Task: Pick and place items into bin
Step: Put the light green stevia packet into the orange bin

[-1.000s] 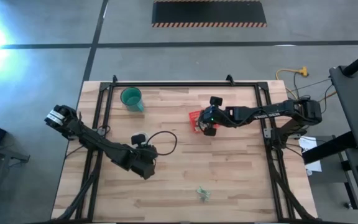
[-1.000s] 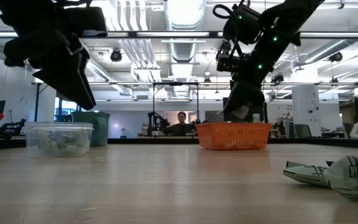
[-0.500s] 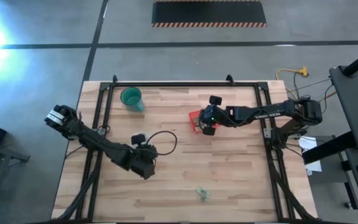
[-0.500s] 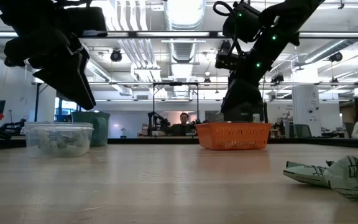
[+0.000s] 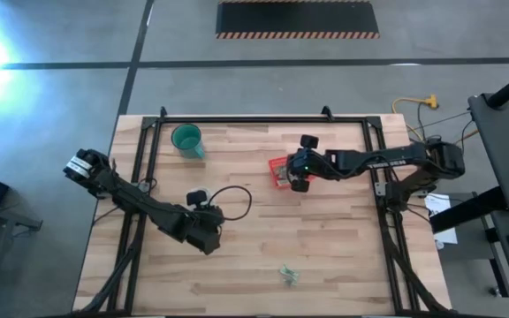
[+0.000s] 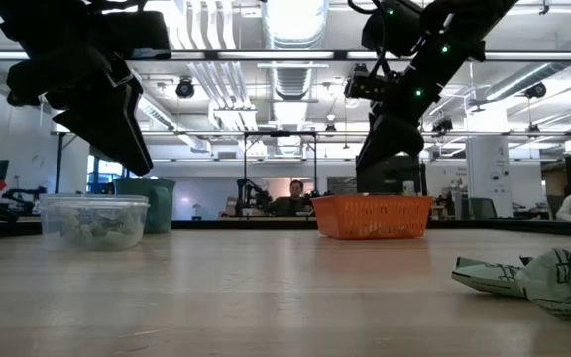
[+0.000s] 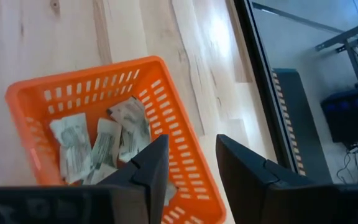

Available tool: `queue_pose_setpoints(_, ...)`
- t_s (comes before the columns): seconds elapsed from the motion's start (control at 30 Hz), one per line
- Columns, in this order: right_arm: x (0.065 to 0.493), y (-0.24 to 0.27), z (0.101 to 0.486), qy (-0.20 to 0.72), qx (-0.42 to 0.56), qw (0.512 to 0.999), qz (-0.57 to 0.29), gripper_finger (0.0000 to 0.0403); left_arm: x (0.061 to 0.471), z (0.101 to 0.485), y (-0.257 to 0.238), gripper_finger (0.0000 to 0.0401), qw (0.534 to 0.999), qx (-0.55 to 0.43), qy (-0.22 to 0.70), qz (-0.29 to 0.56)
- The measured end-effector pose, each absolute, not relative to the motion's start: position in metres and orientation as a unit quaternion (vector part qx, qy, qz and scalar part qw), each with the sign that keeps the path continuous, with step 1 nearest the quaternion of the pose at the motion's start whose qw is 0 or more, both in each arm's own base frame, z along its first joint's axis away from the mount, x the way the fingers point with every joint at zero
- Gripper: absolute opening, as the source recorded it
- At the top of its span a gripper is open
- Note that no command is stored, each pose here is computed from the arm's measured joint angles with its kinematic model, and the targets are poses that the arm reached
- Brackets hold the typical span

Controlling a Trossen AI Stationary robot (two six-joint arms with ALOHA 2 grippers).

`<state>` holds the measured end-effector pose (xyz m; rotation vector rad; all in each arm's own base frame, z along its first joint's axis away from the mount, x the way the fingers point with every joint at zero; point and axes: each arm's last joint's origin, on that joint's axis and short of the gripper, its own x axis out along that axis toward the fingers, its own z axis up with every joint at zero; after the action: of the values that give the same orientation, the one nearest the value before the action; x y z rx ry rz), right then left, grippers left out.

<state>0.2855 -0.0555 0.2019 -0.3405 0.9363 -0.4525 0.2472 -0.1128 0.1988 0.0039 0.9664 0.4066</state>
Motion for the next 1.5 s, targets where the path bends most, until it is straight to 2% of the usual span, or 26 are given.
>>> queue_pose_setpoints(0.33,0.266,-0.041,0.227,0.424,-0.112,0.873,-0.212,0.0127,0.247,0.199,-0.113,0.0132,0.866,0.002,0.462,0.194)
queue_pose_setpoints(0.5,0.26,-0.014,0.232,0.411,-0.023,0.91,-0.05,0.012,0.247,0.199,-0.113,0.0132,0.867,0.001,0.46,0.194)
queue_pose_setpoints(0.63,0.255,0.019,0.224,0.42,0.01,0.905,0.062,0.0114,0.248,0.199,-0.113,0.0132,0.867,0.0,0.459,0.194)
queue_pose_setpoints(0.83,0.247,0.074,0.202,0.445,-0.017,0.882,0.152,0.0106,0.248,0.199,-0.114,0.0132,0.869,-0.003,0.456,0.192)
queue_pose_setpoints(1.1,0.248,0.146,0.189,0.383,-0.074,0.88,0.272,0.0096,0.249,0.199,-0.114,0.0132,0.872,-0.007,0.452,0.191)
queue_pose_setpoints(1.37,0.259,0.175,0.18,0.344,-0.095,0.888,0.29,0.0086,0.249,0.199,-0.114,0.0132,0.872,-0.006,0.452,0.191)
queue_pose_setpoints(1.5,0.269,0.18,0.167,0.355,-0.1,0.885,0.285,0.008,0.249,0.199,-0.114,0.0132,0.872,0.001,0.453,0.187)
